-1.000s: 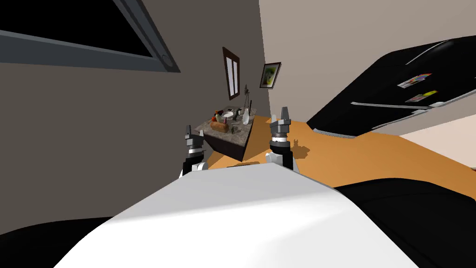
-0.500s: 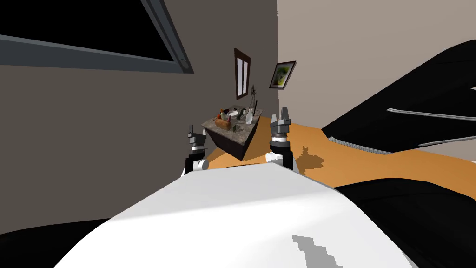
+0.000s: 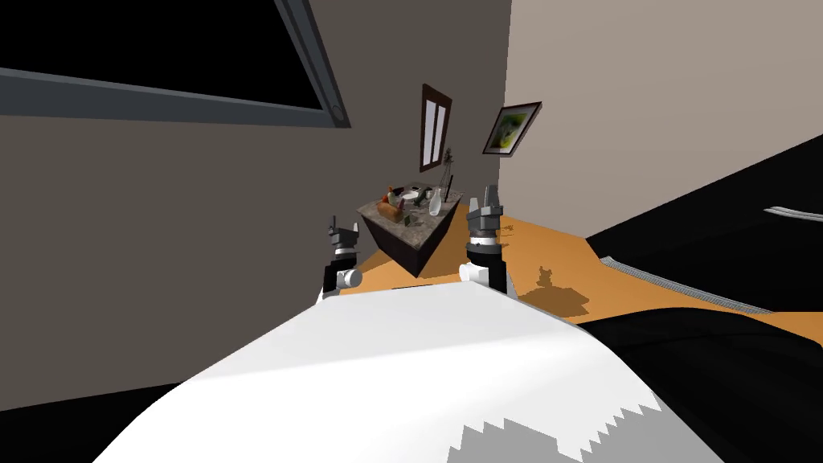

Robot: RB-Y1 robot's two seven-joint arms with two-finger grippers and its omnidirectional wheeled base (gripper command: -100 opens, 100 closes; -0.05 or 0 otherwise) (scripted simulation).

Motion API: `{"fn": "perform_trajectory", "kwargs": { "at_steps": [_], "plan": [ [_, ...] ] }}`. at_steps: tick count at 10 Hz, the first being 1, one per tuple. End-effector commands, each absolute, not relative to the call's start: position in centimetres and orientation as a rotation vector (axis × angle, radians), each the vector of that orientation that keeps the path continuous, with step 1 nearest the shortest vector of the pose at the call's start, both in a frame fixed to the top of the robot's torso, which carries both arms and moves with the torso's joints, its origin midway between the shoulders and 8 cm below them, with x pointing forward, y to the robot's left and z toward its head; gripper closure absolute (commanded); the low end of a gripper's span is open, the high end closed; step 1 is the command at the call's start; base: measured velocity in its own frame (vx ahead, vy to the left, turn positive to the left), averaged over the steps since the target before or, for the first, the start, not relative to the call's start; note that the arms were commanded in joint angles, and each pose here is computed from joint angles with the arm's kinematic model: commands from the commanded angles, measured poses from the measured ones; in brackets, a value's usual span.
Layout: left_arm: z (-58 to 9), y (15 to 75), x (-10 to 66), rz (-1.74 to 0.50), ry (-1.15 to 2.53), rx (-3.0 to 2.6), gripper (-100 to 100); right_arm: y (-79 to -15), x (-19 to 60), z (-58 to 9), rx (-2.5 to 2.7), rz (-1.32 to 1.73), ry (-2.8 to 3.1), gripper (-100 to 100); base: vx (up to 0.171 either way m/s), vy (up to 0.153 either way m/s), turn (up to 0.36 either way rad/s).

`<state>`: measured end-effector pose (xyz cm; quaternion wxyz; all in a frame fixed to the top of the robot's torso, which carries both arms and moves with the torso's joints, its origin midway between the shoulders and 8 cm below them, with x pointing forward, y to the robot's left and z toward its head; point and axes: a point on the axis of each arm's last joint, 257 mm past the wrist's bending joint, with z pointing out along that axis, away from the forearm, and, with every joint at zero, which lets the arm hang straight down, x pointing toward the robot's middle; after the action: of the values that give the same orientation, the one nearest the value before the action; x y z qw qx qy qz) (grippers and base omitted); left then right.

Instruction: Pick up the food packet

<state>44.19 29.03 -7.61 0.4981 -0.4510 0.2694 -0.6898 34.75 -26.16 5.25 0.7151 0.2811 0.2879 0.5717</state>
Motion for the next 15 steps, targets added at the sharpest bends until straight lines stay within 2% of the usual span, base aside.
{"fn": "perform_trajectory", "kwargs": {
  "at_steps": [1, 14, 15],
  "plan": [
    [-8.3, 29.8, 45.4, -1.709, 0.614, -1.145, -100, -26.2, 34.8, 5.2, 0.622, 1.266, 0.638, 0, -0.072, -0.2, 0.395],
    [-14.5, 36.8, 52.5, -1.801, 0.318, -1.491, -100, -26.2, 34.8, 5.3, 0.622, 1.266, 0.638, 0, -0.019, -0.178, 0.168],
    [-14.4, 38.0, 53.2, -1.816, 0.257, -1.515, -100, -26.2, 34.8, 5.2, 0.622, 1.266, 0.638, 0, -0.01, -0.284, 0.162]
  ]
}}
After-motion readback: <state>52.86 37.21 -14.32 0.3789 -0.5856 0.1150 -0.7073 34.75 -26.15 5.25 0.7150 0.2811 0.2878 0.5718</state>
